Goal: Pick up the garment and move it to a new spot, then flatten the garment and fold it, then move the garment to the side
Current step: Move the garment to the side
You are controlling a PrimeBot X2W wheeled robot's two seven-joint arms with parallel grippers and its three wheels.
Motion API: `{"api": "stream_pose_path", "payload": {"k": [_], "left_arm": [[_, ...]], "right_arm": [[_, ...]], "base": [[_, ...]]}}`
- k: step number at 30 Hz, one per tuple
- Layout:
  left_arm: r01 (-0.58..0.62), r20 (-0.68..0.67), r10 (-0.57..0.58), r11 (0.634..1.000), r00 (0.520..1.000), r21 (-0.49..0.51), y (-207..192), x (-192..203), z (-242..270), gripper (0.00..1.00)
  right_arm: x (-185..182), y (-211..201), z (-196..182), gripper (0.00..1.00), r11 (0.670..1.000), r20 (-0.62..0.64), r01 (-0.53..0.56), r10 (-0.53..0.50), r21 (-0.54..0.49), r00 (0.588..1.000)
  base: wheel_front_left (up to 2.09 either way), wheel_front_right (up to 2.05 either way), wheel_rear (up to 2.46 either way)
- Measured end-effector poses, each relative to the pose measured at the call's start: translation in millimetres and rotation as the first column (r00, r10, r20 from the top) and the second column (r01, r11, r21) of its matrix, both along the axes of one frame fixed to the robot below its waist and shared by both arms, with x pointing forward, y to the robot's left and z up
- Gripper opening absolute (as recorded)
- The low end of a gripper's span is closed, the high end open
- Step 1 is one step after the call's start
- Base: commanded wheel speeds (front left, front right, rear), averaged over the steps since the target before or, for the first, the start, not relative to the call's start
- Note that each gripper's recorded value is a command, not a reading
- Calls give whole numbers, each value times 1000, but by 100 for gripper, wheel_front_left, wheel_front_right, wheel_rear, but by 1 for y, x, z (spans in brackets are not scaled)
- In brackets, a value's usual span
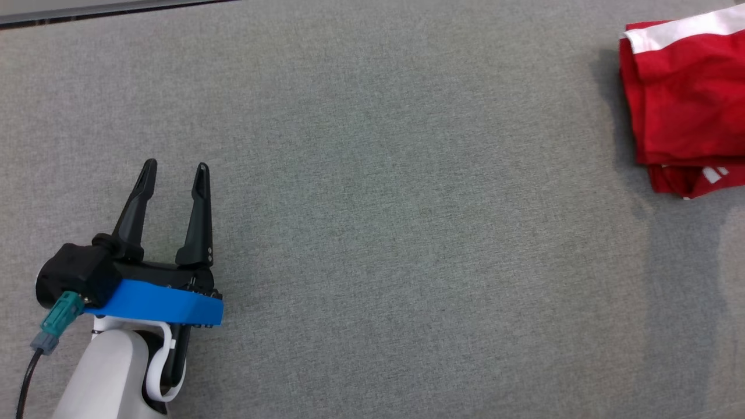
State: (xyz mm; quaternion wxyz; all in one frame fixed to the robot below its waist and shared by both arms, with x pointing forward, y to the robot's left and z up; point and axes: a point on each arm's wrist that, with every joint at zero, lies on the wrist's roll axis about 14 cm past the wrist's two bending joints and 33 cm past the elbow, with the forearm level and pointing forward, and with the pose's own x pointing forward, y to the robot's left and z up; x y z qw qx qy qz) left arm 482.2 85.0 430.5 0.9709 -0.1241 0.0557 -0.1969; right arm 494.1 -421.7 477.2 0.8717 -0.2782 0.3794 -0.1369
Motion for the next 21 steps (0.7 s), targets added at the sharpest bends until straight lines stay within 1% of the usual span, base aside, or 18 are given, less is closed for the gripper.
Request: {"api": "stream_pose_path", "payload": {"k": [2, 10, 11, 14, 18, 21], "left_arm": [[3, -7, -3, 1000, 1000, 4, 1, 3, -4, 100], [-9, -33, 10, 1000, 999, 29, 12, 9, -17, 100], [-12, -35, 13, 999, 999, 32, 14, 9, -19, 100], [-15, -40, 17, 999, 999, 36, 16, 8, -21, 100], [-13, -35, 14, 999, 999, 36, 14, 6, -16, 100], [-19, -21, 20, 999, 1000, 29, 13, 4, -9, 100]], "right_arm": [[0, -12, 0, 0, 999, -3, 7, -7, -38, 1000], [5, -25, -21, 0, 996, 2, 14, -14, -91, 1000], [5, -25, -25, 100, 996, -1, 17, -17, -93, 1000], [4, -24, -32, 100, 995, 2, 18, -18, -97, 1000], [7, -20, -21, 100, 995, 80, -8, 16, -103, 997], [5, -8, -19, 100, 997, 136, -26, 36, -74, 990]], "base": [[0, 0, 0], [0, 0, 0], [0, 0, 0], [0, 0, 0], [0, 0, 0], [0, 0, 0]]}}
